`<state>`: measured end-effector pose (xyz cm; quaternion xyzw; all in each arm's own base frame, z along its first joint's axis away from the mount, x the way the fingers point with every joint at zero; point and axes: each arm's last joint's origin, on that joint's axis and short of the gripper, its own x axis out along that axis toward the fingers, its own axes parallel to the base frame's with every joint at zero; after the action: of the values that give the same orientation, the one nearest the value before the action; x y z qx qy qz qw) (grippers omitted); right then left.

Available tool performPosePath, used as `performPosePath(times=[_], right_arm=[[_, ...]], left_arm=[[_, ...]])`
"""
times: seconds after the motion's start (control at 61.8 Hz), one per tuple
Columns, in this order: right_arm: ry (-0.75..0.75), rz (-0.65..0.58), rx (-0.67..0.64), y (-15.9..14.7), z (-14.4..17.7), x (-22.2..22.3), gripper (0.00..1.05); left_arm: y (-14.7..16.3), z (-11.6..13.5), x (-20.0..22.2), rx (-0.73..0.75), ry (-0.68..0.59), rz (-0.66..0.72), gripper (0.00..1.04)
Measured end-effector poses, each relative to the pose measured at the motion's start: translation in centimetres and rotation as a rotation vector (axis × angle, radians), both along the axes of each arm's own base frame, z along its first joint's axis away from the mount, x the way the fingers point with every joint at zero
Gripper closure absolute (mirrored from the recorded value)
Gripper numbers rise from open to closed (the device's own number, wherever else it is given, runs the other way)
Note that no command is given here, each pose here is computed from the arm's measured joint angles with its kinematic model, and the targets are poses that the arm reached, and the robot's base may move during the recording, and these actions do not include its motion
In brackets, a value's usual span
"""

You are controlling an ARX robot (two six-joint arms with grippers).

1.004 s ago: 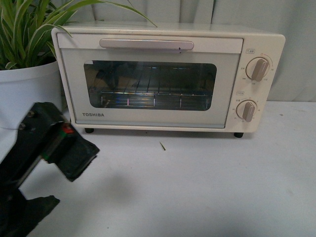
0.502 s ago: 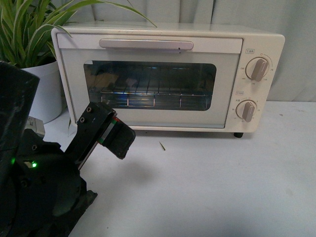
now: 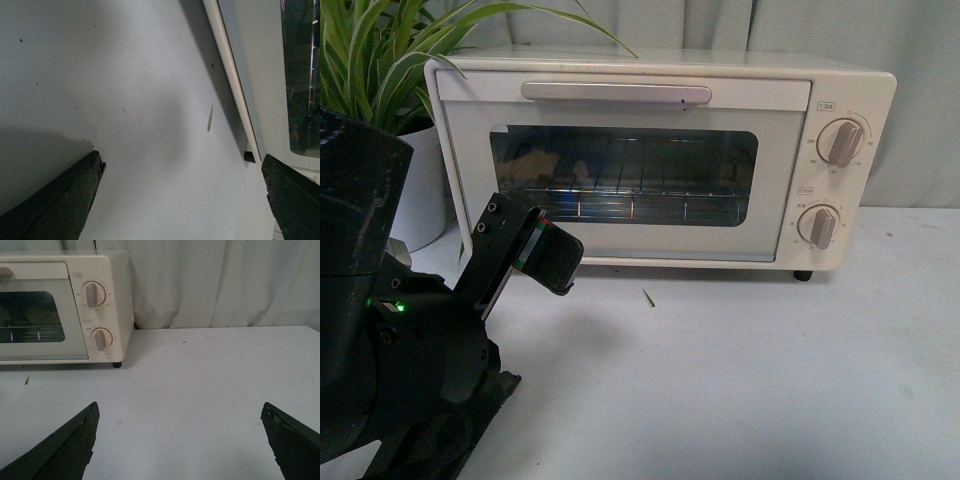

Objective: Open oven

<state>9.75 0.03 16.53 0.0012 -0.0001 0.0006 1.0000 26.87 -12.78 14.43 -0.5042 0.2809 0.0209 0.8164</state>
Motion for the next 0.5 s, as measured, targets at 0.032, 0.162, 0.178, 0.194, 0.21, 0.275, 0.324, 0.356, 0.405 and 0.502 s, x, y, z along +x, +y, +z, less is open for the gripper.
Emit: performPosePath(times=[0.032, 0.162, 0.178, 0.194, 0.21, 0.275, 0.324, 0.356, 0.405, 0.502], right_arm=[[0.0, 0.0, 0.0, 0.0, 0.0, 0.0, 0.09], [0.018, 0.01, 0.012, 0.0, -0.1, 0.0, 0.09], [0.032, 0.018, 0.02, 0.0, -0.1, 0.0, 0.09], [0.062, 0.032, 0.036, 0.0, -0.1, 0.1, 0.09], [0.074, 0.038, 0.045, 0.0, -0.1, 0.1, 0.09], [0.116, 0.046, 0.078, 0.1, 0.5, 0.5, 0.09], [0.124, 0.047, 0.078, 0.2, 1.2, 1.0, 0.09], [0.126, 0.054, 0.077, 0.4, 1.9, 1.4, 0.09], [0.123, 0.07, 0.074, 0.8, 3.2, 2.2, 0.09], [0.115, 0.119, 0.072, 1.9, 5.4, 3.9, 0.09]], left_arm=[[0.0, 0.0, 0.0, -0.001, -0.001, 0.001, 0.07], [0.0, -0.1, 0.0, -0.001, 0.0, 0.005, 0.07], [0.0, -0.1, 0.0, 0.0, 0.001, 0.005, 0.07], [0.0, -0.1, 0.0, 0.0, 0.0, 0.005, 0.07], [0.0, -0.1, 0.0, 0.0, 0.001, 0.006, 0.07], [0.0, -0.1, 0.0, 0.001, 0.001, 0.008, 0.07], [0.0, -0.1, 0.0, 0.001, 0.0, 0.008, 0.07], [0.0, -0.1, 0.0, 0.001, 0.0, 0.008, 0.07], [0.0, -0.1, 0.0, 0.001, 0.0, 0.009, 0.07], [0.1, -0.2, 0.0, 0.005, 0.0, 0.016, 0.07]])
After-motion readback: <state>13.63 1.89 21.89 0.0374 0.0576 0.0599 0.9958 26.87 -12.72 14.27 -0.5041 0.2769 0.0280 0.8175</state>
